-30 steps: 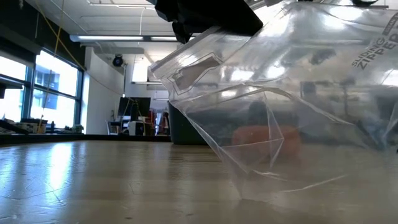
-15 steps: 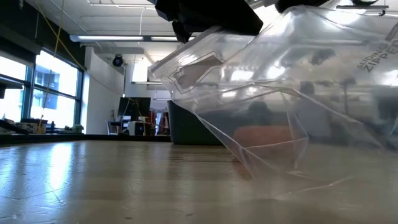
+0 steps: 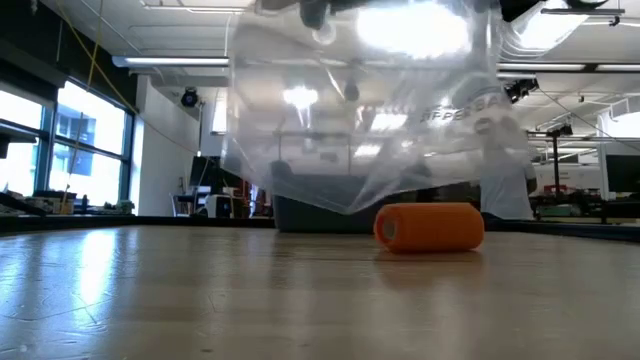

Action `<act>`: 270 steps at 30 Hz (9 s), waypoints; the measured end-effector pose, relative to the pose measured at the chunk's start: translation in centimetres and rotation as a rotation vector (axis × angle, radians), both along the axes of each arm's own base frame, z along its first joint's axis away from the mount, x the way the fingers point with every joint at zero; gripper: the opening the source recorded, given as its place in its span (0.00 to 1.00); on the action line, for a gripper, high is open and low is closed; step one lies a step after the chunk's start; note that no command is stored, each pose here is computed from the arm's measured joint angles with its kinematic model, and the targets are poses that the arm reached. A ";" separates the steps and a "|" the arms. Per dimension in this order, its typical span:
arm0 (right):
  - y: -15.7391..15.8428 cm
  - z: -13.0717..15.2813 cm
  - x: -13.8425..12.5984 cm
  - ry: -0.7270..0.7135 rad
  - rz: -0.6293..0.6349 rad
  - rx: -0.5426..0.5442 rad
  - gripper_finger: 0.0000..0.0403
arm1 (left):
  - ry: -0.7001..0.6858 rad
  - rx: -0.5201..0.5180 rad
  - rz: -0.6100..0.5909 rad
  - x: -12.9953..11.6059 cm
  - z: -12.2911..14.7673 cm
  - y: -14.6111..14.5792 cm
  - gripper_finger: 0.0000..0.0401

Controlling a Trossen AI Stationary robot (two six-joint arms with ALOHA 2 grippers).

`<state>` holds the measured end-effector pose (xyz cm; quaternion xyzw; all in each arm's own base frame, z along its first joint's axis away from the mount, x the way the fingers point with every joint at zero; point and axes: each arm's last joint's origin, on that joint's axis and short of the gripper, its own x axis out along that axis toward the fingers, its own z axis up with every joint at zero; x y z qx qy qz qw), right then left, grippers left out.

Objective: Roll bandage
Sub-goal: Put the rolled orange bandage into the transparent zip bag

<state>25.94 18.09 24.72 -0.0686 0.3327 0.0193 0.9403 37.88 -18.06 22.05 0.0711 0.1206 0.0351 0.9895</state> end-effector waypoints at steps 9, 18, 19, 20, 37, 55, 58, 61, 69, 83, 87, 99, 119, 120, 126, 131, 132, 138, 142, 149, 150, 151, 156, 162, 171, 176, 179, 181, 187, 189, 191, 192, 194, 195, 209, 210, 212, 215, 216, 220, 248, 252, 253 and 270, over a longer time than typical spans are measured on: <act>0.0 0.0 -0.1 -0.002 -0.012 -0.010 0.00 | -0.008 0.023 0.016 0.5 -1.0 0.0 0.41; 0.0 0.0 0.0 -0.009 -0.015 -0.012 0.00 | -0.011 -0.020 -0.004 0.9 -1.4 0.1 0.35; 0.0 0.0 0.0 -0.009 -0.014 -0.012 0.00 | -0.010 -0.019 -0.002 0.9 -1.4 0.2 0.33; 0.0 0.0 0.0 -0.009 -0.014 -0.012 0.00 | -0.011 -0.021 -0.001 0.9 -1.4 0.2 0.30; 0.0 -0.1 -0.2 0.003 -0.033 -0.007 0.00 | 0.017 0.005 0.013 0.3 -1.5 -0.4 0.06; 0.3 -0.9 -1.6 0.095 -0.060 -0.021 0.00 | 0.174 0.053 0.065 -2.0 -0.6 -0.6 0.08; 0.5 -0.9 -1.7 0.091 -0.058 -0.026 0.00 | 0.242 0.048 0.078 -3.0 -0.3 -0.5 0.08; 0.7 -0.9 -2.0 0.090 -0.058 -0.027 0.00 | 0.309 0.050 0.091 -4.1 0.0 -0.3 0.08; 0.8 -0.9 -2.2 0.102 -0.055 -0.033 0.00 | 0.413 0.053 0.169 -5.9 0.3 0.4 0.12; 0.8 -0.9 -2.2 0.104 -0.042 -0.048 0.00 | 0.241 0.104 0.136 -7.3 6.0 1.8 0.36; 0.8 -0.9 -2.1 0.102 -0.042 -0.048 0.00 | 0.127 0.082 0.096 -6.1 7.6 2.7 0.36; 0.8 -0.9 -2.1 0.103 -0.036 -0.047 0.00 | 0.207 -0.106 -0.221 -1.6 3.2 3.7 0.36; 0.7 -0.9 -2.1 0.106 -0.035 -0.049 0.00 | 0.420 -0.328 -0.153 -0.4 -0.2 6.5 0.36; 0.7 -0.9 -2.1 0.107 -0.035 -0.049 0.00 | 0.430 -0.327 -0.153 -0.3 -0.4 6.4 0.36; 0.7 -0.9 -2.1 0.109 -0.035 -0.052 0.00 | 0.454 -0.319 -0.151 -0.2 -1.2 6.3 0.36; 0.7 -1.0 -2.2 0.111 -0.037 -0.052 0.00 | 0.496 -0.307 -0.197 -1.1 -0.3 6.1 0.36; 0.7 -1.0 -2.2 0.111 -0.037 -0.053 0.00 | 0.513 -0.304 -0.194 -1.5 0.0 6.2 0.36; 0.7 -1.0 -2.2 0.112 -0.036 -0.055 0.00 | 0.565 -0.309 -0.146 -3.5 2.1 6.9 0.36; 0.7 -1.0 -2.2 0.112 -0.036 -0.055 0.00 | 0.472 -0.219 -0.111 -3.9 3.7 7.1 0.36; 0.7 -1.0 -2.2 0.112 -0.036 -0.055 0.00 | 0.253 -0.148 -0.092 -2.0 4.5 7.3 0.36; 0.7 -1.0 -2.2 0.112 -0.036 -0.055 0.00 | 0.254 -0.153 -0.084 -1.7 4.2 7.4 0.36; 0.7 -1.0 -2.2 0.113 -0.036 -0.055 0.00 | 0.253 -0.163 -0.075 -1.4 3.9 7.6 0.36; 0.7 -1.0 -2.2 0.115 -0.036 -0.058 0.00 | 0.295 -0.228 -0.027 -0.7 2.4 8.2 0.36; 0.7 -1.0 -2.2 0.117 -0.036 -0.059 0.00 | 0.305 -0.260 -0.058 -0.4 2.0 8.1 0.36; 0.7 -1.0 -2.2 0.118 -0.036 -0.060 0.00 | 0.234 -0.397 -0.161 0.1 2.5 7.2 0.36; 0.6 -1.0 -2.2 0.119 -0.036 -0.062 0.00 | 0.262 -0.471 -0.125 0.9 0.7 6.9 0.36; 0.6 -1.0 -2.2 0.120 -0.036 -0.062 0.00 | 0.291 -0.484 -0.110 1.3 -0.5 6.8 0.36; 0.6 -1.0 -2.2 0.120 -0.037 -0.061 0.00 | 0.308 -0.496 -0.100 1.4 -1.0 6.7 0.36; 0.6 -1.1 -2.2 0.121 -0.036 -0.063 0.00 | 0.314 -0.515 -0.113 1.4 -1.1 6.5 0.36; 0.6 -1.1 -2.2 0.121 -0.036 -0.063 0.00 | 0.311 -0.516 -0.116 1.3 -0.9 6.5 0.36; 0.6 -1.1 -2.2 0.121 -0.036 -0.063 0.00 | 0.287 -0.520 -0.121 1.1 -0.1 6.6 0.36; 0.6 -1.1 -2.2 0.121 -0.036 -0.063 0.00 | 0.259 -0.522 -0.130 1.1 0.4 6.6 0.36; 0.6 -1.1 -2.2 0.122 -0.036 -0.064 0.00 | 0.204 -0.507 -0.162 1.2 1.2 6.5 0.36; 0.6 -1.1 -2.2 0.121 -0.036 -0.063 0.00 | 0.176 -0.500 -0.178 1.3 1.4 6.3 0.36; 0.6 -1.0 -2.2 0.120 -0.037 -0.063 0.00 | 0.287 -0.514 -0.190 1.0 -0.3 5.3 0.36; 0.6 -1.0 -2.2 0.121 -0.036 -0.063 0.00 | 0.289 -0.514 -0.192 1.0 -0.4 5.2 0.36; 0.6 -1.1 -2.2 0.121 -0.036 -0.063 0.00 | 0.288 -0.514 -0.199 0.9 -0.3 4.9 0.36; 0.6 -1.1 -2.2 0.121 -0.036 -0.063 0.00 | 0.303 -0.507 -0.201 0.7 -0.5 4.5 0.36; 0.6 -1.0 -2.2 0.121 -0.036 -0.063 0.00 | 0.306 -0.506 -0.201 0.7 -0.5 4.5 0.36; 0.6 -1.0 -2.2 0.121 -0.031 -0.069 0.00 | 0.304 -0.505 -0.210 0.6 -0.4 4.1 0.36; 1.0 -0.7 -1.8 0.073 0.014 -0.075 0.00 | 0.367 -0.404 -0.099 -2.1 2.0 4.3 0.36; 0.9 -0.7 -1.8 0.070 0.025 -0.100 0.00 | 0.290 -0.338 -0.008 -3.1 4.3 5.2 0.36; 0.8 -0.7 -1.7 0.069 0.031 -0.108 0.00 | 0.262 -0.327 0.007 -3.2 4.8 5.3 0.36; 0.5 -1.7 -1.0 -0.052 -0.096 -0.723 0.00 | 0.030 0.079 0.384 -4.5 8.2 6.5 0.36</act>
